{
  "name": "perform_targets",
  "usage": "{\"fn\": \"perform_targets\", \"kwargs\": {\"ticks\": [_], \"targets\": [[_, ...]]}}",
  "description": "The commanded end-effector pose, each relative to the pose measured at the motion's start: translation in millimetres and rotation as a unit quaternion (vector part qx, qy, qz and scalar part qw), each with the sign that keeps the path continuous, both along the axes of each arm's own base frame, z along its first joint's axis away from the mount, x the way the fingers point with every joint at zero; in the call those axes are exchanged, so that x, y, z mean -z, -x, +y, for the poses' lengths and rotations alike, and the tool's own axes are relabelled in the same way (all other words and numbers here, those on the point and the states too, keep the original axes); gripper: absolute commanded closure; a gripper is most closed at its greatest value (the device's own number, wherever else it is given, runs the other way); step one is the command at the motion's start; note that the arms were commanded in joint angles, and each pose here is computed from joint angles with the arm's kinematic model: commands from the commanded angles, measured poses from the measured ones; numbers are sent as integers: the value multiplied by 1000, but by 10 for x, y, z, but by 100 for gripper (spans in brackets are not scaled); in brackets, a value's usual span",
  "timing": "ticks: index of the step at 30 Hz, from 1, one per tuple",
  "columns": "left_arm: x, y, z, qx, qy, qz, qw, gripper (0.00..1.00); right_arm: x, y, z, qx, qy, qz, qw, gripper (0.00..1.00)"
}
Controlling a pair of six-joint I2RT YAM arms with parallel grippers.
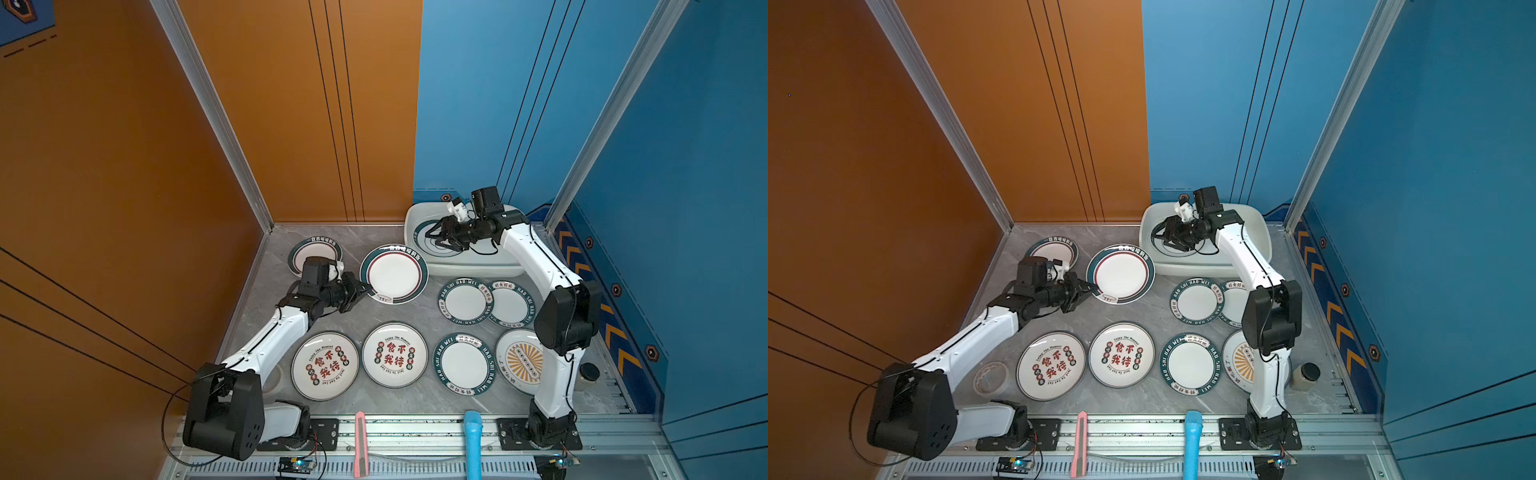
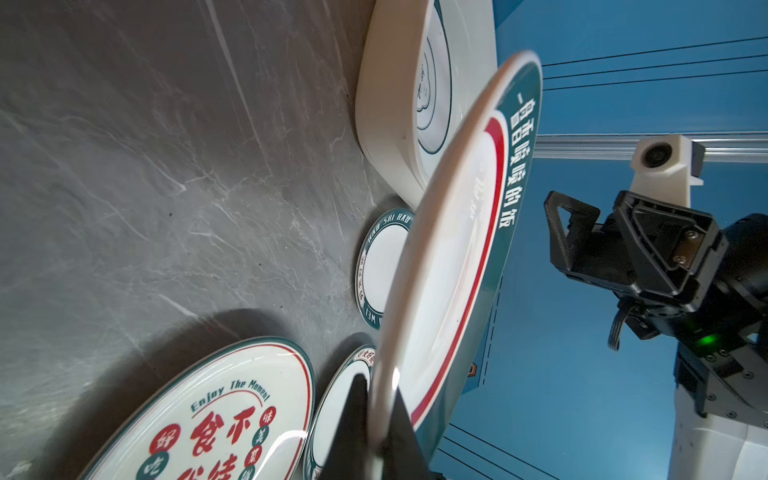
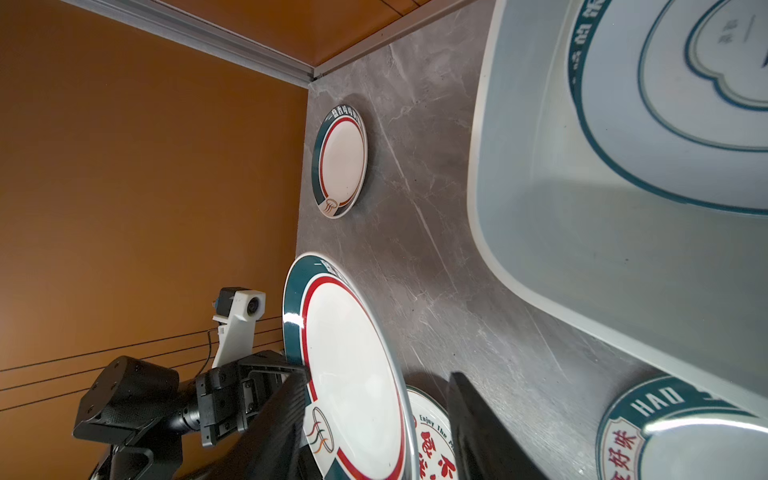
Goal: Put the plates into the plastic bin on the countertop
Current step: 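Lift the red-ring plate upright with left gripper while right gripper approaches, then grasp the raised red-ring plate rim with right gripper beside left gripper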
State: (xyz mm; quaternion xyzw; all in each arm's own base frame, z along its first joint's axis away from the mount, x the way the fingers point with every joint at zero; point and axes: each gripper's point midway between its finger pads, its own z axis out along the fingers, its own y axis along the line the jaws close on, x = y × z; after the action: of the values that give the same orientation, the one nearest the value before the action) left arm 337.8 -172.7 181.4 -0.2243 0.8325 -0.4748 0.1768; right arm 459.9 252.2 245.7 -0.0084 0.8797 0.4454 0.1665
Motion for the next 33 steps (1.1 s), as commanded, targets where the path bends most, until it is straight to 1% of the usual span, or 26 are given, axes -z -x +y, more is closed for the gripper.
{"fn": "perform_targets", "kwargs": {"ticks": [1, 10, 18, 22, 29, 33], "targets": [[-276, -2, -137, 52, 17, -42, 998, 100, 127, 90, 72, -28, -4, 7, 1000, 43], [-287, 20, -210, 82, 34, -40, 995, 100, 322, 230, 86, -48, 6, 30, 998, 43], [-293, -64, -232, 95, 39, -40, 994, 100, 411, 371, 229, -80, -3, 47, 996, 48], [-278, -103, -238, 103, 41, -38, 993, 100, 432, 439, 322, -98, -14, 55, 994, 56], [-230, -180, -219, 106, 40, -34, 993, 100, 458, 468, 374, -107, -17, 60, 992, 76], [-217, -207, -218, 113, 35, -35, 992, 100, 467, 460, 376, -106, -17, 61, 992, 83]]}}
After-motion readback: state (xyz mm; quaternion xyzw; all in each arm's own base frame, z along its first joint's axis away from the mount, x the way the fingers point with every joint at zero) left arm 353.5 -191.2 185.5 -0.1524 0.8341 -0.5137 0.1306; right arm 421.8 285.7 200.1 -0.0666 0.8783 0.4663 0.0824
